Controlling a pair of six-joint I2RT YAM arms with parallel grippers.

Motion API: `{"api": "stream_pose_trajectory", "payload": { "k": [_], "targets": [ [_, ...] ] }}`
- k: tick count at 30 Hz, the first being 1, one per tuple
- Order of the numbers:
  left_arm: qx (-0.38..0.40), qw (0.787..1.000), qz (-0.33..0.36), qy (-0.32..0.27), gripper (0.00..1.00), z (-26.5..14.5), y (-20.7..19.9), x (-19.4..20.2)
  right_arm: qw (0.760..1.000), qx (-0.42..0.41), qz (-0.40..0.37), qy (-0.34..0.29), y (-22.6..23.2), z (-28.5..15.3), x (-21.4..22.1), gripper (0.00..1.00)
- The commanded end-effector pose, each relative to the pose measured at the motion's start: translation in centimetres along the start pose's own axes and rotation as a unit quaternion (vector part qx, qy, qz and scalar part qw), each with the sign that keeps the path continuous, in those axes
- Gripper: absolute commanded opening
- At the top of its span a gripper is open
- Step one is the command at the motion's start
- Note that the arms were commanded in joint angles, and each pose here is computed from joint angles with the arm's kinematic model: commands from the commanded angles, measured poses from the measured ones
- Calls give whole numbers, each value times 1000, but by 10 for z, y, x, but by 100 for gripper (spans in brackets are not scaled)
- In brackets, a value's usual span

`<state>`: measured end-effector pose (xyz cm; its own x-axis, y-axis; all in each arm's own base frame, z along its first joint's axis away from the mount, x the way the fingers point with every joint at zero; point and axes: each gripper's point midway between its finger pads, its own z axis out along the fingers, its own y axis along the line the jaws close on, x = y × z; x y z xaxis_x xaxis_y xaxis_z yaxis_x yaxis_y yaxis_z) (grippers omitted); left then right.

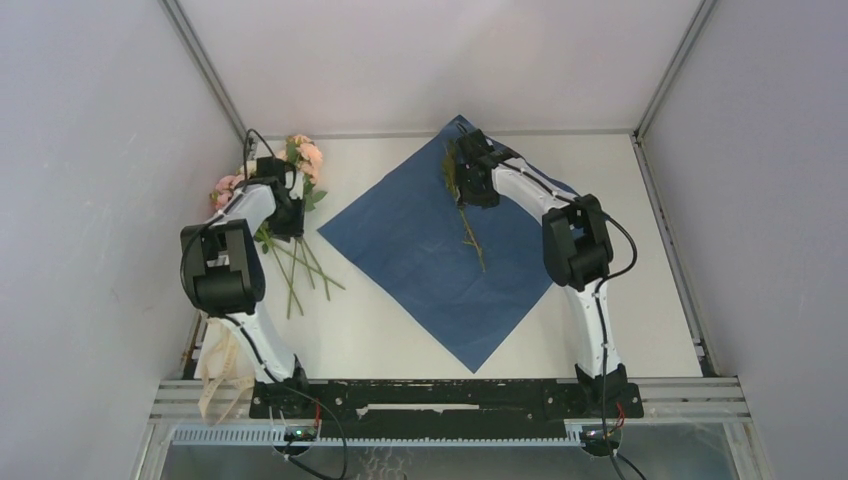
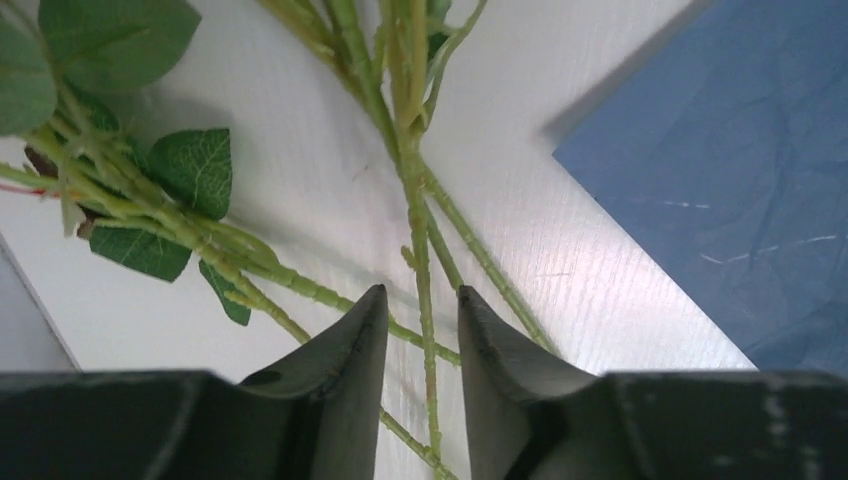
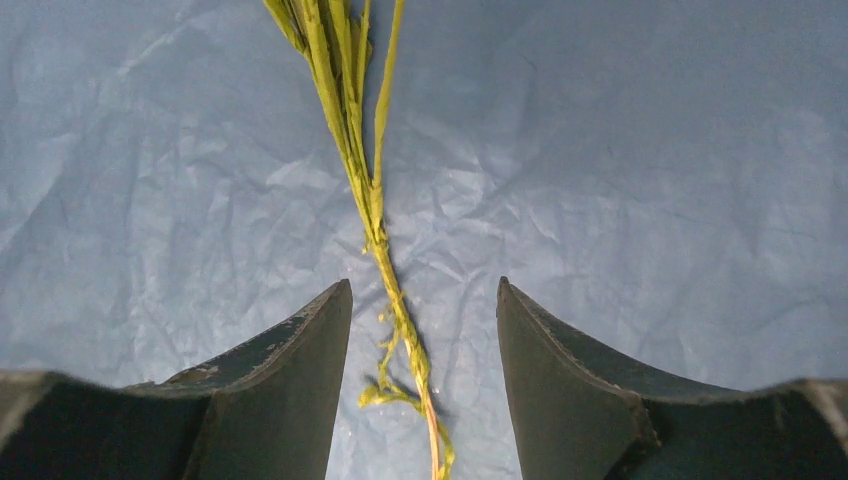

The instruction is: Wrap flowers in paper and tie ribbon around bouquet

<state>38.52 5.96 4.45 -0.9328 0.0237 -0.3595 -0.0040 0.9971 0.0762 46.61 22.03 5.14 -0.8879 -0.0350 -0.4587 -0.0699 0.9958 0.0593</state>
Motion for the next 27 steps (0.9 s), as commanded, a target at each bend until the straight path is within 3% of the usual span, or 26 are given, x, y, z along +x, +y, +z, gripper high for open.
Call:
{"api": "stream_pose_trajectory", "payload": {
  "k": [1, 7, 12, 15, 20, 23, 27],
  "targets": [
    [-23, 999, 25, -20, 35, -3, 9, -25, 997, -26, 0, -66, 7, -49, -26, 64],
    [-25, 999, 21, 12, 32, 16, 10, -20, 996, -42, 5, -80, 6, -66, -19, 64],
    [-18, 1000, 12, 19, 8, 18, 7, -19, 996, -45, 1, -83, 5, -74, -17, 64],
    [-9, 1000, -4, 0, 2, 3, 5, -23, 995, -46, -4, -84, 6, -77, -16, 64],
    [-12, 989, -89, -114, 1, -59, 24, -55, 994, -51, -21, -97, 12, -89, -15, 64],
    [15, 957, -168, -237, 0, -121, 32, -89, 989, -82, -47, -114, 29, -104, -14, 65],
    [154, 905, -164, -362, 0, -211, -17, -121, 956, -202, -125, -173, 94, -150, -10, 75]
  ]
}}
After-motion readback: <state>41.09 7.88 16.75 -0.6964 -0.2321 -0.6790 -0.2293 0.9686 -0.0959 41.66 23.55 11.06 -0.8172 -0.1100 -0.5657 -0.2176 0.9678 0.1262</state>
